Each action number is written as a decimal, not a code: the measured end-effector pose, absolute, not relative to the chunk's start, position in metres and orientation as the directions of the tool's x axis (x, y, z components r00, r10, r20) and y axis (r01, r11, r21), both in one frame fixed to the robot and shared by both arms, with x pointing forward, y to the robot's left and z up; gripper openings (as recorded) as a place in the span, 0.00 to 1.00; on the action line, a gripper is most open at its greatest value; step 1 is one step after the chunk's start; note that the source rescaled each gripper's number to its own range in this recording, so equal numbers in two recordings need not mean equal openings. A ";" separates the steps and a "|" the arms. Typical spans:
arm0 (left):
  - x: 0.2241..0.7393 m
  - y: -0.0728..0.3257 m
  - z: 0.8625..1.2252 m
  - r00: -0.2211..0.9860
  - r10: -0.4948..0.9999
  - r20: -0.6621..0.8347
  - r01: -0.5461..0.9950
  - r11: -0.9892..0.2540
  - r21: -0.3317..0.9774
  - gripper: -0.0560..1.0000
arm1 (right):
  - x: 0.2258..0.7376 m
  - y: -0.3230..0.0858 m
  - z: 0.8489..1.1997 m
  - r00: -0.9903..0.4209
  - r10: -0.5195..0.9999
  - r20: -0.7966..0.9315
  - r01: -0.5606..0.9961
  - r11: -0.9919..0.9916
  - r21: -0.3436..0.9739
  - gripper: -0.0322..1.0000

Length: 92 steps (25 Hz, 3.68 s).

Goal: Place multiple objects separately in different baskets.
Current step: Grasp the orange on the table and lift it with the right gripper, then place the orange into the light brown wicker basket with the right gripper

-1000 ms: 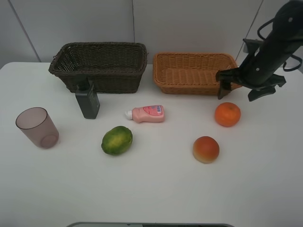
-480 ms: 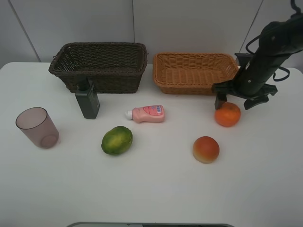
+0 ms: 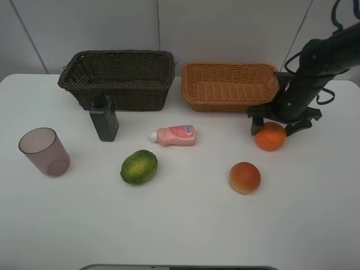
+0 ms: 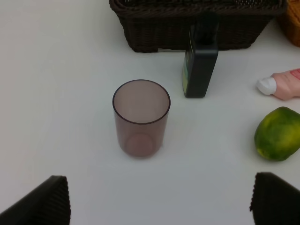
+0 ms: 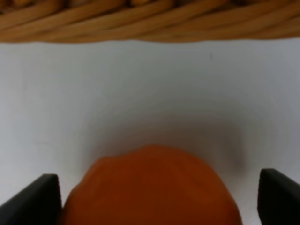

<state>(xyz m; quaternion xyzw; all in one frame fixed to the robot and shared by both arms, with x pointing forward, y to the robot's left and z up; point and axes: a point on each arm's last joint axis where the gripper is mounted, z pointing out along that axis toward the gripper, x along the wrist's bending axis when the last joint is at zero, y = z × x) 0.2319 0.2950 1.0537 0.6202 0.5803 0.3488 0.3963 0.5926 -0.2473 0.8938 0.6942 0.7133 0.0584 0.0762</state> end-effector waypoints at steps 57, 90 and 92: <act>0.232 0.295 1.054 0.083 0.996 -0.027 0.443 -0.012 0.896 0.99 | 0.609 -0.224 0.999 -0.176 0.982 -0.063 0.949 0.186 0.253 0.53; 0.232 0.295 1.054 0.083 0.996 -0.027 0.443 -0.012 0.896 0.99 | 0.731 -0.201 0.923 -0.214 0.971 -0.110 0.916 0.238 0.322 0.57; 0.232 0.295 1.054 0.083 0.996 -0.027 0.443 -0.012 0.896 0.99 | 0.731 -0.201 0.923 -0.214 0.971 -0.110 0.916 0.238 0.322 0.79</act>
